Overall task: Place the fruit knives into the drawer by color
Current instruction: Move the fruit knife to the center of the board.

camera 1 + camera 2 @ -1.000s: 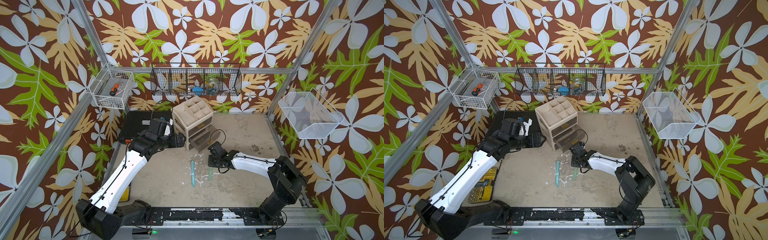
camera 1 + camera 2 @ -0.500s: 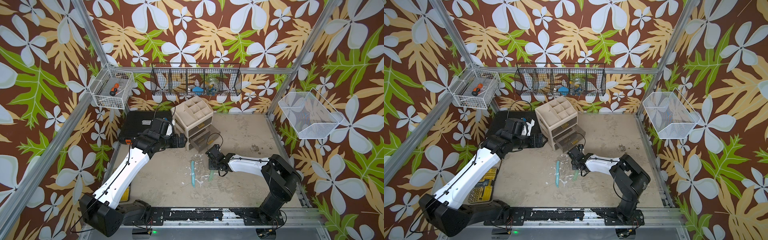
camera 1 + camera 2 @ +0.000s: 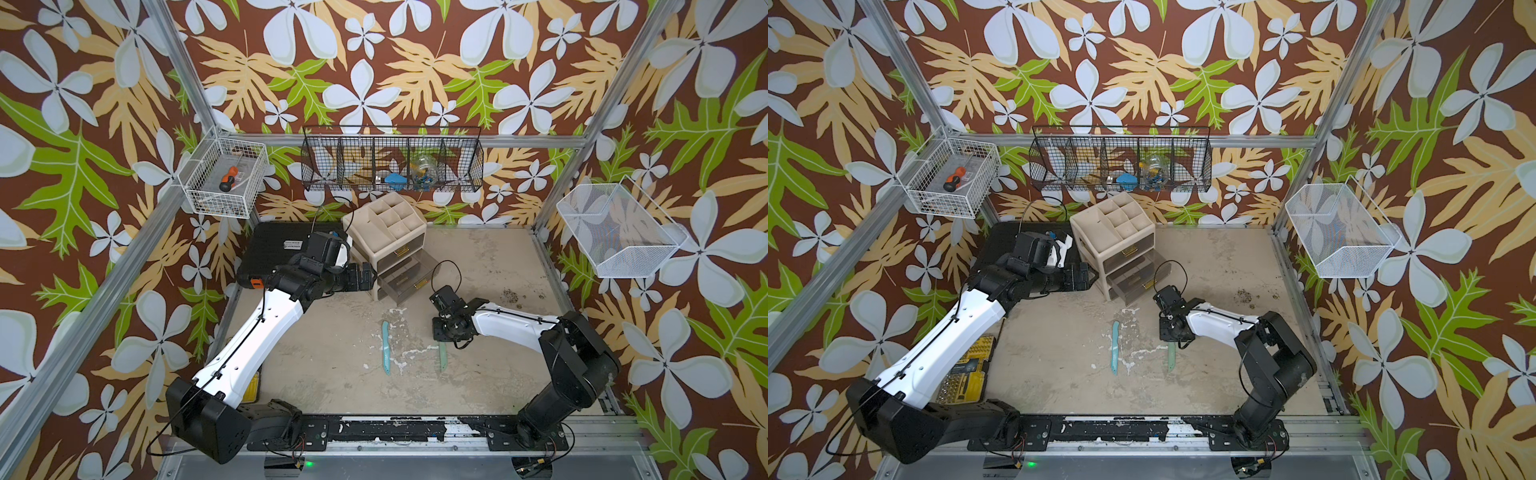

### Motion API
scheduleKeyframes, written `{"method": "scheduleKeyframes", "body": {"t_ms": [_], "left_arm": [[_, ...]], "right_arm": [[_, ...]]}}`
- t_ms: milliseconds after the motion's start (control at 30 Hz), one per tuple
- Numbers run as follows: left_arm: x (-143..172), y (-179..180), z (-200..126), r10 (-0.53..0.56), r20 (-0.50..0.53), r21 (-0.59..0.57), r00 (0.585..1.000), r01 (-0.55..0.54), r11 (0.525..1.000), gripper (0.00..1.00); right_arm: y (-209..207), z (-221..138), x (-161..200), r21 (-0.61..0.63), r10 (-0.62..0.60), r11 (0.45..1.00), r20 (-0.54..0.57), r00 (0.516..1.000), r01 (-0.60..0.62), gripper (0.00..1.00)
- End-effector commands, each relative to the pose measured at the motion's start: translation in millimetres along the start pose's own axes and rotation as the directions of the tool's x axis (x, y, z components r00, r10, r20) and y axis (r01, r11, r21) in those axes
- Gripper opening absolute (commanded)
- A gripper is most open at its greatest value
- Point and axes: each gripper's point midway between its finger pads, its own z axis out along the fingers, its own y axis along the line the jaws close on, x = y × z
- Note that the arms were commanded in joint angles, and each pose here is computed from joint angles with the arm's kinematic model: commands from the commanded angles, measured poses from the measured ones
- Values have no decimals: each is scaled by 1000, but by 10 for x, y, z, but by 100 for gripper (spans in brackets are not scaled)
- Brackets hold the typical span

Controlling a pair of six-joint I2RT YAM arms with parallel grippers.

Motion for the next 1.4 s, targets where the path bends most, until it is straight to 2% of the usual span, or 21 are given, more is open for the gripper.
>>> {"method": "scheduleKeyframes", "body": {"t_ms": [0,133,833,1000,1233,1367], "left_arm": [[-81,-60,8,6,22,20,1000,-6,1000,100],[-111,-81,28,4,20,26,1000,-5,1000,100],[-63,-167,98,7,-2,68,1000,-7,998,100],[105,-233,15,16,-31,104,999,-12,994,100],[631,-269,-35,40,-146,169,989,-15,986,100],[827,-294,-55,52,-181,203,982,-14,979,100]], "right_arm": [[-161,14,408,30,-48,998,-174,984,54,34],[-165,41,452,23,-58,998,-200,978,64,37],[-261,-23,558,45,-19,998,-261,965,32,32],[-249,-56,622,30,3,1000,-275,961,6,32],[-238,-67,628,25,14,1000,-272,962,-8,31],[-237,-19,649,26,21,1000,-280,960,-14,29]]}}
